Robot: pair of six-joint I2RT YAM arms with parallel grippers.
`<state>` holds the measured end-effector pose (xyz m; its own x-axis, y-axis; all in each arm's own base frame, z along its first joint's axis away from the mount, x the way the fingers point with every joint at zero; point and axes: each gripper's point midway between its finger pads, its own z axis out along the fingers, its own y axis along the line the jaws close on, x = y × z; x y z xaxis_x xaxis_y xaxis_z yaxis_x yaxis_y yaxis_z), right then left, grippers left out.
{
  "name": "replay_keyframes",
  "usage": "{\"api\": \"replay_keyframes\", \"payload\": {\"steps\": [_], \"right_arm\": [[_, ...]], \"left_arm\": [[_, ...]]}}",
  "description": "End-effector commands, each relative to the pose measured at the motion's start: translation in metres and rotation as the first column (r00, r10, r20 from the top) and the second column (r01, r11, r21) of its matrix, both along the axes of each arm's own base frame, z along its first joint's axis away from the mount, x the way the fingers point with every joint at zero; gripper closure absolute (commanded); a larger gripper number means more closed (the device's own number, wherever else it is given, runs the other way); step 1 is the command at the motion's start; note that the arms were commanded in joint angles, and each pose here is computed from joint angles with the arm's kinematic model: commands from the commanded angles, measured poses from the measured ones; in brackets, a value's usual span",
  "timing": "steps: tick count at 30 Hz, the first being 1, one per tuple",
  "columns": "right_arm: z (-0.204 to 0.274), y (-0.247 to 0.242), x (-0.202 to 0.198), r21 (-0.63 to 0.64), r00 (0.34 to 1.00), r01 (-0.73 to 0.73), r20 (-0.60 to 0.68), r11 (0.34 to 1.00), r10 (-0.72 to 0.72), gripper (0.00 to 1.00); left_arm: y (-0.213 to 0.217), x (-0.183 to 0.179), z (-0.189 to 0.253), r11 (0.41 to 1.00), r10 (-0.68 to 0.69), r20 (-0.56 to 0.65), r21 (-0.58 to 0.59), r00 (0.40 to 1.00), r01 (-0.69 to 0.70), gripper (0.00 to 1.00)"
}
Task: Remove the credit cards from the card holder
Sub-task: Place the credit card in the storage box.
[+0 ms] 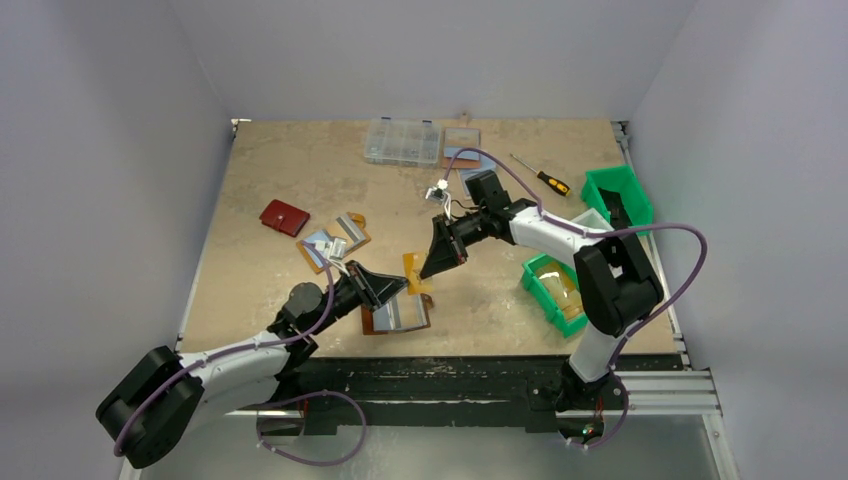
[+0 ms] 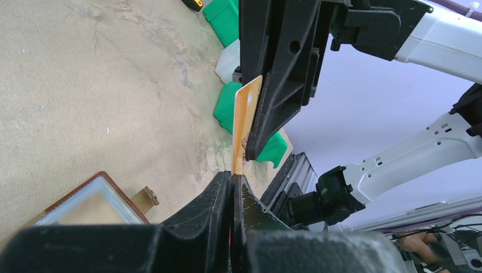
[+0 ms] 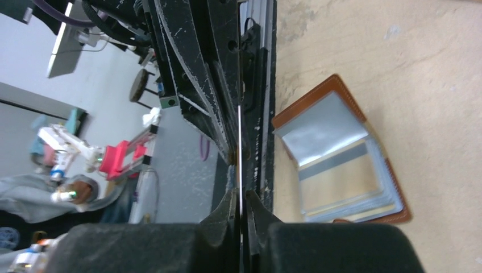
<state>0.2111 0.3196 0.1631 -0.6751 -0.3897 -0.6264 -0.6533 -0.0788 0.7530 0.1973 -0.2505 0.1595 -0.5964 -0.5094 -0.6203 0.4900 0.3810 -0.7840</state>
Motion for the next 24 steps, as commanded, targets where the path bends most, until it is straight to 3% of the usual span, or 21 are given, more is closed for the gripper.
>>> {"api": "replay_keyframes", "payload": {"steps": [1,3,8,15,20,24], "right_arm": [[0.004,0.001,0.001,0.024,1.000,-0.010,0.000,1.000,0.010,1.00],[0.003,0.001,0.002,0.012,1.000,0.001,0.019,1.000,-0.001,1.00],[-0.004,-0.007,0.009,-0.057,0.985,-0.002,0.173,0.998,0.012,1.00],[-0.003,-0.034,0.018,-0.181,0.879,-0.039,0.462,0.983,0.120,1.00],[0.013,-0.063,0.019,-0.214,0.788,-0.065,0.588,0.975,0.182,1.00],[0.031,-0.105,0.034,-0.196,0.772,0.018,0.626,0.980,0.111,1.00]], "left_arm": [[-0.002,0.003,0.022,0.999,0.009,0.054,-0.045,0.998,-0.007,1.00],[-0.001,0.003,0.018,0.999,0.015,0.038,-0.034,0.999,-0.013,0.98],[0.007,0.008,0.009,0.997,0.056,0.010,0.056,0.998,-0.057,0.51],[0.045,0.021,0.015,0.931,0.220,0.043,0.288,0.974,-0.223,0.01],[0.056,0.025,0.029,0.894,0.237,0.110,0.364,0.965,-0.261,0.00],[0.056,0.030,0.017,0.842,0.214,0.093,0.487,0.972,-0.232,0.00]]}}
